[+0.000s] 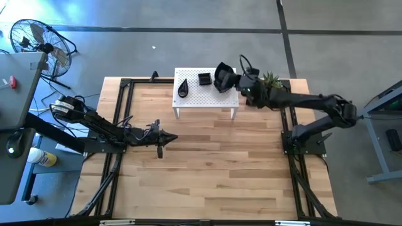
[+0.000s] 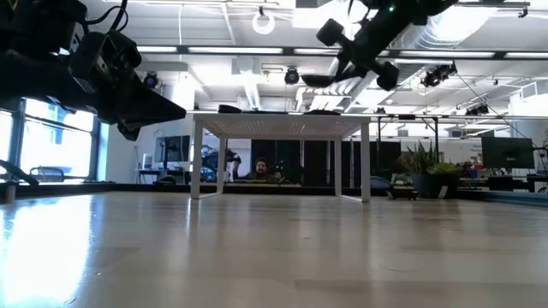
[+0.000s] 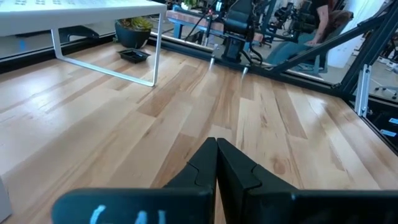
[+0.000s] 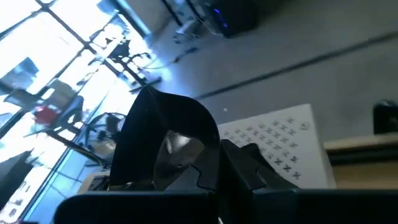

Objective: Pick & Place Mini shaped plates
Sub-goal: Stack the leaf shaped bowl on top of the leaf shaped bowls on the shelf

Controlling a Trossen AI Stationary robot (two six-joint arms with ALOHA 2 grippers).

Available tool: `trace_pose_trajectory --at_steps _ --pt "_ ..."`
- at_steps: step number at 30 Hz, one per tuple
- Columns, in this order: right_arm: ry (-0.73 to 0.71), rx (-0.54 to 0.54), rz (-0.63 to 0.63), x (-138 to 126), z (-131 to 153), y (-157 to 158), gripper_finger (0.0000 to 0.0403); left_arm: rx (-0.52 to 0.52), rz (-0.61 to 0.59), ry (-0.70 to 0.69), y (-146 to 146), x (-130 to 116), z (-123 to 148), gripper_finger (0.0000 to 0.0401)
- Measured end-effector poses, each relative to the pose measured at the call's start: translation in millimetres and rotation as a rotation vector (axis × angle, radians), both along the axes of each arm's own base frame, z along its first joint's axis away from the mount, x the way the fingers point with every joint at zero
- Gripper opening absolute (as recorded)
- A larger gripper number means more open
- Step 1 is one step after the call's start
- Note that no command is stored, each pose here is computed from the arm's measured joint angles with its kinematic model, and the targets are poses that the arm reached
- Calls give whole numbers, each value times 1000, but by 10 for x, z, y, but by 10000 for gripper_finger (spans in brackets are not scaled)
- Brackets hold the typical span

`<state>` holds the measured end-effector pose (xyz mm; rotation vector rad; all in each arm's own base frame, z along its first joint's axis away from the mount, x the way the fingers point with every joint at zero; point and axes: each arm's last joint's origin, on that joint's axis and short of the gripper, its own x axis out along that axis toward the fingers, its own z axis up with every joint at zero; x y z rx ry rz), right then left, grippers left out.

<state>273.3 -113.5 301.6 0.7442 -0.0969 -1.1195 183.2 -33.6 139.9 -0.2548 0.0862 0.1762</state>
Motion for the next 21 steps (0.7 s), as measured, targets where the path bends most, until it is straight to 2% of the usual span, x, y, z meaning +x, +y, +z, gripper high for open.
trace_pose_trajectory --at_steps 4,9,16,21 --pt "-26 104 -67 6 27 -77 2 0 0 0 0 0 0 1" --pt "-66 173 -147 19 40 -88 2 -3 1 -1 0 0 1 1" --pt "-158 279 -224 117 -142 -119 4 -12 1 -2 0 0 0 1" --pt "-170 329 -248 201 -290 -146 10 -26 2 -5 0 0 0 1"
